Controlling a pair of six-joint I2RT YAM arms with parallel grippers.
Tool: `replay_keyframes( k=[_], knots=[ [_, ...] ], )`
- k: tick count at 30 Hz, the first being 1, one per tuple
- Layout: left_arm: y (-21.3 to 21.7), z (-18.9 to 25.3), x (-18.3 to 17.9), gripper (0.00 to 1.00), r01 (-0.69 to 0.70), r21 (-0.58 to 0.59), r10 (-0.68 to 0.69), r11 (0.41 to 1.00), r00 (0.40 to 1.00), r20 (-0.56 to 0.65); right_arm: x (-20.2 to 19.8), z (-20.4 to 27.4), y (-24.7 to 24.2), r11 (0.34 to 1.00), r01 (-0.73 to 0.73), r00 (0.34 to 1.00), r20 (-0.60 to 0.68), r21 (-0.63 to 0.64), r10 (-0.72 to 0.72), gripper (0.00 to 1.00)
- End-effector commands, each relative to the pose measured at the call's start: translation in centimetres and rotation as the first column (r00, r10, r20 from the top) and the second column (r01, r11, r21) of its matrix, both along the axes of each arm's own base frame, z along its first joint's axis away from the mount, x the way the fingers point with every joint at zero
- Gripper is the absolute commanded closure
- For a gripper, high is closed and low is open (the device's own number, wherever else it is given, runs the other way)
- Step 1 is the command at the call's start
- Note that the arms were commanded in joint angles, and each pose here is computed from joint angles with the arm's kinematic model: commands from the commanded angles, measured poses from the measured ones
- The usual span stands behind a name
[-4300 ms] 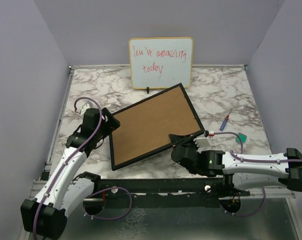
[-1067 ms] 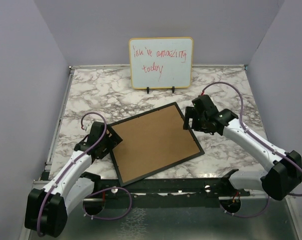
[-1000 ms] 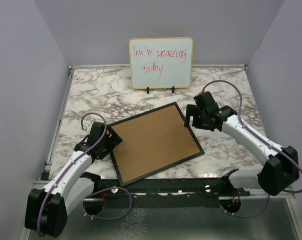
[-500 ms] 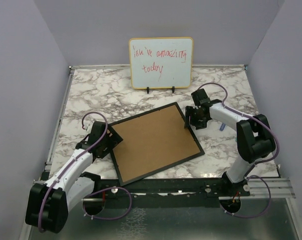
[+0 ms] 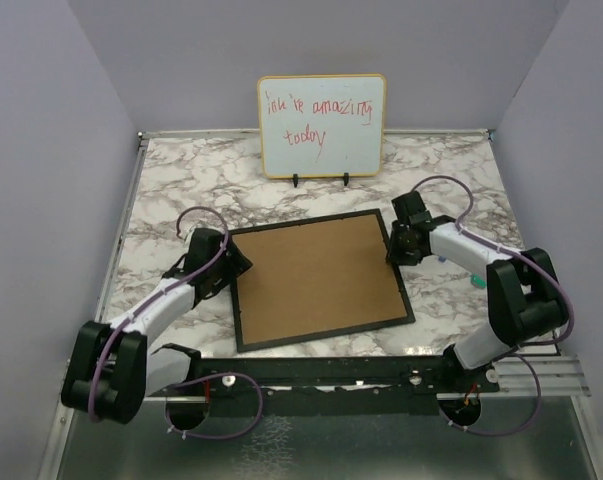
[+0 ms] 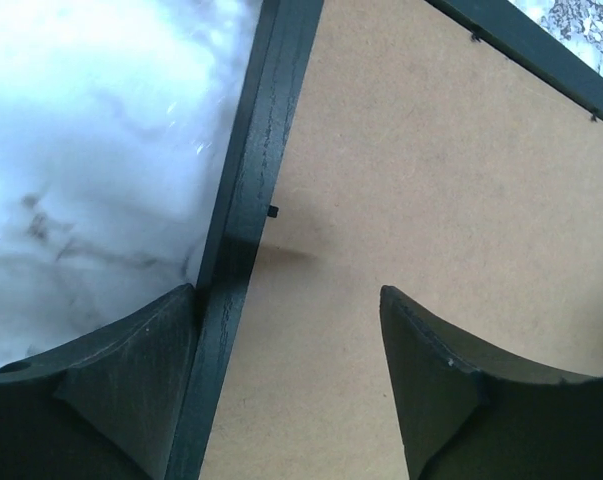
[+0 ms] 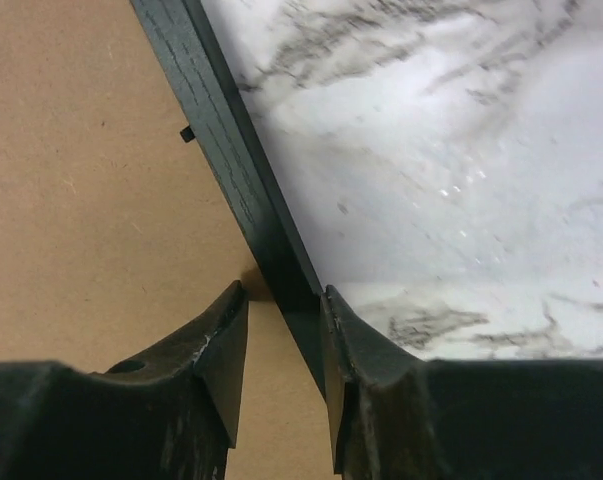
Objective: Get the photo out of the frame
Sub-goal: Turn over the photo frame at the center of the board.
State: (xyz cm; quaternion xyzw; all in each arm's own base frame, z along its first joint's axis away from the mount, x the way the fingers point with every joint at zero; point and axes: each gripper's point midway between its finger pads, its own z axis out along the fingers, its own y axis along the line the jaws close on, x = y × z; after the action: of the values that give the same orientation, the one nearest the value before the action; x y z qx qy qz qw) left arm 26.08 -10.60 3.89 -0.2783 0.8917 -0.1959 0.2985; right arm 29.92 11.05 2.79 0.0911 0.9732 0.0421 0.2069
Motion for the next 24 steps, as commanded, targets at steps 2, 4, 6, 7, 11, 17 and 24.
replay_keyframes(
  k=[2, 4, 6, 7, 11, 17, 24],
  knots=[
    [-2.6, -1.3, 1.7, 0.28, 0.160, -0.018, -0.161, 0.987, 0.984, -0.077, -0.4, 0.6, -0.9, 0.989, 0.148, 0.986, 0.076, 0.023, -0.149, 0.65],
    [-3.0, -1.7, 2.3, 0.30, 0.187, -0.017, -0.187, 0.982, 0.977, -0.097, -0.5, 0.9, -1.0, 0.987, 0.158, 0.983, 0.095, 0.028, -0.160, 0.64],
    [-3.1, -2.0, 2.5, 0.31, 0.202, -0.010, -0.202, 0.979, 0.972, -0.117, -0.3, 1.2, -1.4, 0.986, 0.165, 0.980, 0.112, 0.016, -0.165, 0.55],
    [-2.7, -2.2, 2.3, 0.32, 0.197, 0.007, -0.194, 0.980, 0.971, -0.136, 0.0, 1.6, -1.4, 0.987, 0.160, 0.980, 0.119, 0.017, -0.161, 0.51],
    [-1.1, -1.7, 1.8, 0.19, 0.148, 0.074, -0.137, 0.986, 0.981, -0.136, 0.7, 2.8, -1.5, 0.989, 0.150, 0.981, 0.119, 0.017, -0.151, 0.39],
    [0.8, -0.2, 1.7, 0.03, 0.142, 0.183, -0.114, 0.973, 0.981, -0.154, 1.9, 6.7, -3.7, 0.972, 0.235, 0.949, 0.220, -0.008, -0.227, 0.08],
    [2.6, 3.6, 3.1, 0.01, 0.177, 0.320, -0.149, 0.931, 0.983, -0.108, 2.8, 8.1, -9.9, 0.892, 0.450, 0.870, 0.251, -0.051, -0.424, 0.00]
  ],
)
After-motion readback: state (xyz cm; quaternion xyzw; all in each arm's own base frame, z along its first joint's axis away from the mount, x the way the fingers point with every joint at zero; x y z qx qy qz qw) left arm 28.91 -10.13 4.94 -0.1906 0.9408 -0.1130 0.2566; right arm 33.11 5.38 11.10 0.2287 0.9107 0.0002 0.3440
